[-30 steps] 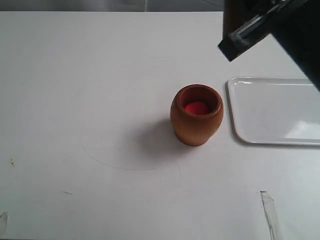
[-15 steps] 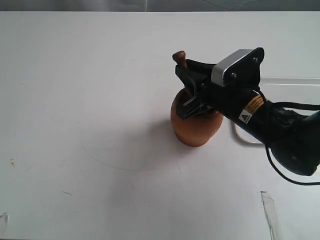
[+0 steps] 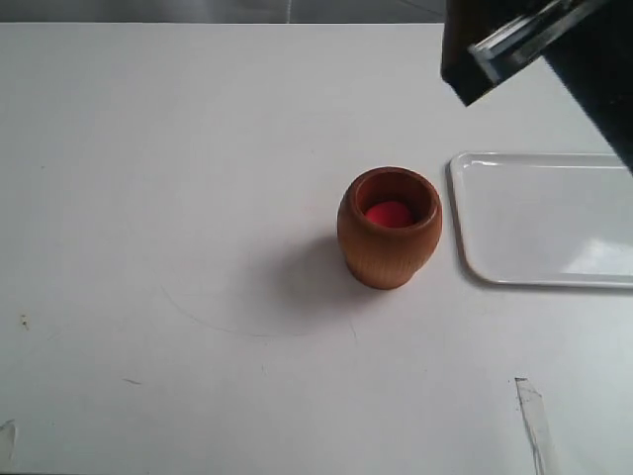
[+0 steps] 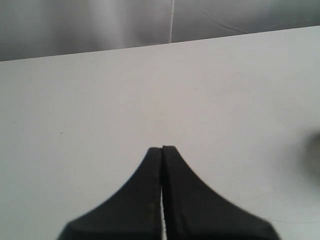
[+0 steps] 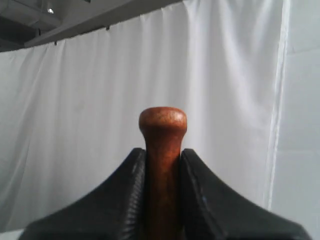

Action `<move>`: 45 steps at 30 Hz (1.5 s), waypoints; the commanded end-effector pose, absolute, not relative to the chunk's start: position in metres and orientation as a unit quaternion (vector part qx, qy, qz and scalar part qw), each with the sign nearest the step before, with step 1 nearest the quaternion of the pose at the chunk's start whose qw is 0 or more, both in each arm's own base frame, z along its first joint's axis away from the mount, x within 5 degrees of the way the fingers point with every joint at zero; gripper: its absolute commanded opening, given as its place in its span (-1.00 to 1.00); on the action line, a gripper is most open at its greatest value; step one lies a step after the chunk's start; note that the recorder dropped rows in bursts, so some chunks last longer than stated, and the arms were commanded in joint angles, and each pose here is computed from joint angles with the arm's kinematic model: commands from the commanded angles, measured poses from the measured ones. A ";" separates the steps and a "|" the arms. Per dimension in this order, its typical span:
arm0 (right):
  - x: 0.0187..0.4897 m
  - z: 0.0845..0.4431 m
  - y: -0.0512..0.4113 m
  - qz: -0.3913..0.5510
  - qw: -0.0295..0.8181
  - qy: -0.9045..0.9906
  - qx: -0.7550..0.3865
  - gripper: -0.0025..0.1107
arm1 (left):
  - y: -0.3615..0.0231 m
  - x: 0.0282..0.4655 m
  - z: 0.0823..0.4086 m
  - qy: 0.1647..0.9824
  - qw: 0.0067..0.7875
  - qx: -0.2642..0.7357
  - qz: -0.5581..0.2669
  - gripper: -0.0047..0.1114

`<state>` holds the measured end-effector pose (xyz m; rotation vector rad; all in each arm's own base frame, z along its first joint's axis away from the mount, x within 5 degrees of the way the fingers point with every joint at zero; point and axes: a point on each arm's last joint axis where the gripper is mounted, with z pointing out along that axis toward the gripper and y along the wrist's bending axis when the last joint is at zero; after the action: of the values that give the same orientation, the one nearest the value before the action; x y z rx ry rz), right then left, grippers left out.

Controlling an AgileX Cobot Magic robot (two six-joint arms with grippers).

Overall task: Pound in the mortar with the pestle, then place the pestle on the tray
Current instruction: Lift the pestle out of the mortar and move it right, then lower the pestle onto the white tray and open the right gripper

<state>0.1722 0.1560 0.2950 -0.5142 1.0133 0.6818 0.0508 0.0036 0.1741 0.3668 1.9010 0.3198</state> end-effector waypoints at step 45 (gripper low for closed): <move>0.187 0.287 0.081 -0.080 0.708 0.689 -0.131 -0.96 | 0.003 0.051 0.174 0.805 0.559 0.153 0.128 -0.92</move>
<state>0.1844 0.0893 0.2942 -0.3112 1.4305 -0.1017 0.0508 0.0036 0.1741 0.3668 1.9010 0.3198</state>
